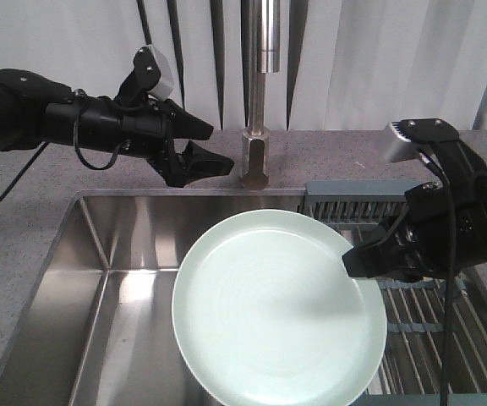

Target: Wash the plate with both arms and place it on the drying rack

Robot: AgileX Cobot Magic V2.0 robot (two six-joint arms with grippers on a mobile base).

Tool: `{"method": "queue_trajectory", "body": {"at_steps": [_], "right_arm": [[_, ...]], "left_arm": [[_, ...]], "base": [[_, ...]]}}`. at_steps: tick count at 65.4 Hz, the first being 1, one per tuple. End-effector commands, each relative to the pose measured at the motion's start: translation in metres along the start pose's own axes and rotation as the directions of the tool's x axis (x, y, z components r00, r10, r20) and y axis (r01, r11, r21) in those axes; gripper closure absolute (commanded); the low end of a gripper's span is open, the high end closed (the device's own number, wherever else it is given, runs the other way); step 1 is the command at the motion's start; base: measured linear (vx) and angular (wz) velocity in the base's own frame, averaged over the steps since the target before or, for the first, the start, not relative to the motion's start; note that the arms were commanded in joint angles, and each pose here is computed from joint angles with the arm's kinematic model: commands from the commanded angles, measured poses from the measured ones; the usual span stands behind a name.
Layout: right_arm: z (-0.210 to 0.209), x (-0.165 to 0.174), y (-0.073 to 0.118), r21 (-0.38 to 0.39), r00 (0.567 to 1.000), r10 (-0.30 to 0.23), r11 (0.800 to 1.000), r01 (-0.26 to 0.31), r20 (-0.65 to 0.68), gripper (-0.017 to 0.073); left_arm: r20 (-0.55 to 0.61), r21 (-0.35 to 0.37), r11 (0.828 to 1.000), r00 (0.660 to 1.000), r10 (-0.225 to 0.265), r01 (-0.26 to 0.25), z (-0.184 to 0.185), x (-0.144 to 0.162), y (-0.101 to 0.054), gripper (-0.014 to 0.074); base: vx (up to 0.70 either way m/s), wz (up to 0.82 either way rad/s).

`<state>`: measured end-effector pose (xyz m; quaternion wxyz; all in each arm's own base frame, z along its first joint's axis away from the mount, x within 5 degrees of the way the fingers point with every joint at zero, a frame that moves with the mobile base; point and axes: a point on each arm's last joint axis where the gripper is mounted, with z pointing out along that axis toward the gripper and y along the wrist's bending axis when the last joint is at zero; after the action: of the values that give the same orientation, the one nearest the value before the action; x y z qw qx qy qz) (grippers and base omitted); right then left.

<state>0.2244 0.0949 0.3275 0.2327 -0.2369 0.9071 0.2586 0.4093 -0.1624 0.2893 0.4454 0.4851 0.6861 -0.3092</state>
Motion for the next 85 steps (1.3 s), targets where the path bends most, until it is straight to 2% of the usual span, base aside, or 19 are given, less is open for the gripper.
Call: {"method": "queue_trajectory", "body": {"at_steps": [1, 19, 33, 44, 57, 69, 85], "right_arm": [[-0.012, -0.007, 0.008, -0.016, 0.997, -0.004, 1.0, 0.006, 0.082, 0.0561], [-0.012, -0.007, 0.008, -0.016, 0.997, -0.004, 1.0, 0.006, 0.082, 0.0561], [-0.012, -0.007, 0.008, -0.016, 0.997, -0.004, 1.0, 0.006, 0.082, 0.0561], [-0.012, -0.007, 0.008, -0.016, 0.997, -0.004, 1.0, 0.006, 0.082, 0.0561], [-0.012, -0.007, 0.008, -0.016, 0.997, -0.004, 1.0, 0.006, 0.082, 0.0561], [-0.012, -0.007, 0.008, -0.016, 0.997, -0.004, 1.0, 0.006, 0.082, 0.0561], [-0.012, -0.007, 0.008, -0.016, 0.997, -0.004, 1.0, 0.006, 0.082, 0.0561]], "left_arm": [[0.105, -0.002, 0.998, 0.992, 0.067, -0.067, -0.007, -0.038, -0.008, 0.0007], [0.128, -0.009, 0.993, 0.984, 0.122, -0.122, 0.02, -0.048, 0.002, 0.0007], [0.127, -0.016, 0.995, 0.987, 0.101, -0.099, 0.036, -0.038, 0.016, 0.0007], [0.108, -0.001, 0.997, 0.991, 0.074, -0.075, 0.046, -0.024, 0.02, 0.0007], [0.11, 0.008, 0.996, 0.99, 0.091, -0.092, 0.05, -0.019, 0.021, 0.0007], [0.157, 0.077, 0.992, 0.984, 0.089, -0.102, 0.051, -0.021, 0.015, 0.0007], [0.171, 0.2, 0.971, 0.98, 0.098, -0.132, 0.049, -0.021, 0.004, 0.0007]], "base": [[0.0, 0.0], [0.0, 0.0], [0.0, 0.0], [0.0, 0.0], [0.0, 0.0], [0.0, 0.0], [0.0, 0.0]]}}
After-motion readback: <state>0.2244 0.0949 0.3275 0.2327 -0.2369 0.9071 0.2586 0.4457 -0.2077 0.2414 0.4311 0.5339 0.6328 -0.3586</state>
